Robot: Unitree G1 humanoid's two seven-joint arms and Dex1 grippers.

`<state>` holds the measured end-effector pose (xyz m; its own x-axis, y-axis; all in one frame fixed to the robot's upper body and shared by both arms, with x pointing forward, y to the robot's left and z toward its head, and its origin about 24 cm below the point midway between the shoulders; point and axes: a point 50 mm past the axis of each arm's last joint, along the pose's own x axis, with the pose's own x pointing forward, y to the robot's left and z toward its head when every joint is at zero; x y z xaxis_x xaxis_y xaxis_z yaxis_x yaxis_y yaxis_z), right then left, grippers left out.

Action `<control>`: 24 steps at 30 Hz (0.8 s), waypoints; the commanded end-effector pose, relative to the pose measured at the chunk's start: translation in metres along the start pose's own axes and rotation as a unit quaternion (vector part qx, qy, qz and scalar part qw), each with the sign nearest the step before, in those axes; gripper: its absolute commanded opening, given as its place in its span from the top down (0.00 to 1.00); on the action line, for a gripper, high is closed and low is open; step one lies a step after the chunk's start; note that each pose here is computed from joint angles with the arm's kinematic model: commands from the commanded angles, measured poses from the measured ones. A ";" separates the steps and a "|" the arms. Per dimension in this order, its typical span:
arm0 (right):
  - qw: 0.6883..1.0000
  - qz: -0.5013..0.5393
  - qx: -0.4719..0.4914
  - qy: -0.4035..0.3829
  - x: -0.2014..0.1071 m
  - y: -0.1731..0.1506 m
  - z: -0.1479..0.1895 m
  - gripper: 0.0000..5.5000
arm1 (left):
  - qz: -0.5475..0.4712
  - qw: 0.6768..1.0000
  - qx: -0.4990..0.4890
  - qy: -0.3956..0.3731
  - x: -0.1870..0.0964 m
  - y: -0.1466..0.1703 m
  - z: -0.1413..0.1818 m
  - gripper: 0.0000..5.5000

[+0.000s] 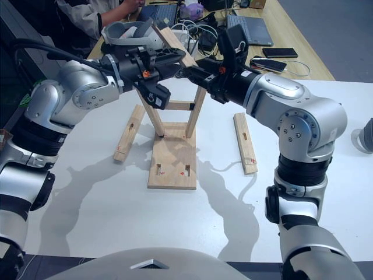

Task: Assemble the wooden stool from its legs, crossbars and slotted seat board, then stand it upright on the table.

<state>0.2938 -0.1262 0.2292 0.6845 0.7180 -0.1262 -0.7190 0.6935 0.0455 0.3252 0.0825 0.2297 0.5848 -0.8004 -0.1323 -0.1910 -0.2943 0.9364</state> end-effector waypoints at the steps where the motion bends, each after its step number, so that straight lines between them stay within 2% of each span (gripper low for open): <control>1: 1.000 0.010 -0.018 -0.004 -0.001 0.004 0.002 0.77 | -0.021 1.000 -0.010 -0.009 0.000 -0.007 0.004 0.83; 4: 0.999 0.019 -0.026 -0.018 -0.003 0.006 0.004 0.77 | -0.025 1.000 -0.018 -0.008 -0.001 -0.009 0.004 0.92; 8: 0.998 0.041 0.002 -0.037 -0.005 0.006 0.007 0.77 | -0.021 0.999 -0.030 0.002 -0.001 -0.009 0.003 0.93; 12: 0.996 0.080 0.025 -0.039 -0.007 0.013 0.005 0.62 | -0.015 0.999 -0.037 0.009 0.001 -0.008 0.001 0.93; 17: 0.988 0.137 0.048 -0.043 -0.013 0.024 0.005 0.48 | -0.002 0.998 -0.052 0.021 0.002 -0.008 -0.001 0.93; 18: 0.990 0.127 0.048 -0.047 -0.014 0.021 0.005 0.44 | 0.003 0.998 -0.054 0.023 0.001 -0.006 -0.002 0.93; 21: 0.992 0.080 0.053 -0.080 -0.021 0.002 0.014 0.43 | 0.033 0.997 -0.066 0.027 -0.001 -0.001 -0.002 0.93; 24: 0.983 -0.004 0.082 -0.166 -0.034 -0.030 0.024 0.43 | 0.070 0.987 -0.136 0.048 -0.005 -0.002 -0.003 0.93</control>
<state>0.2858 -0.1506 0.2476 0.6296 0.7676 0.1205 -0.7746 0.6081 0.1738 0.3256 0.0857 0.2308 0.6223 -0.7826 -0.0174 -0.1121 -0.1110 0.9875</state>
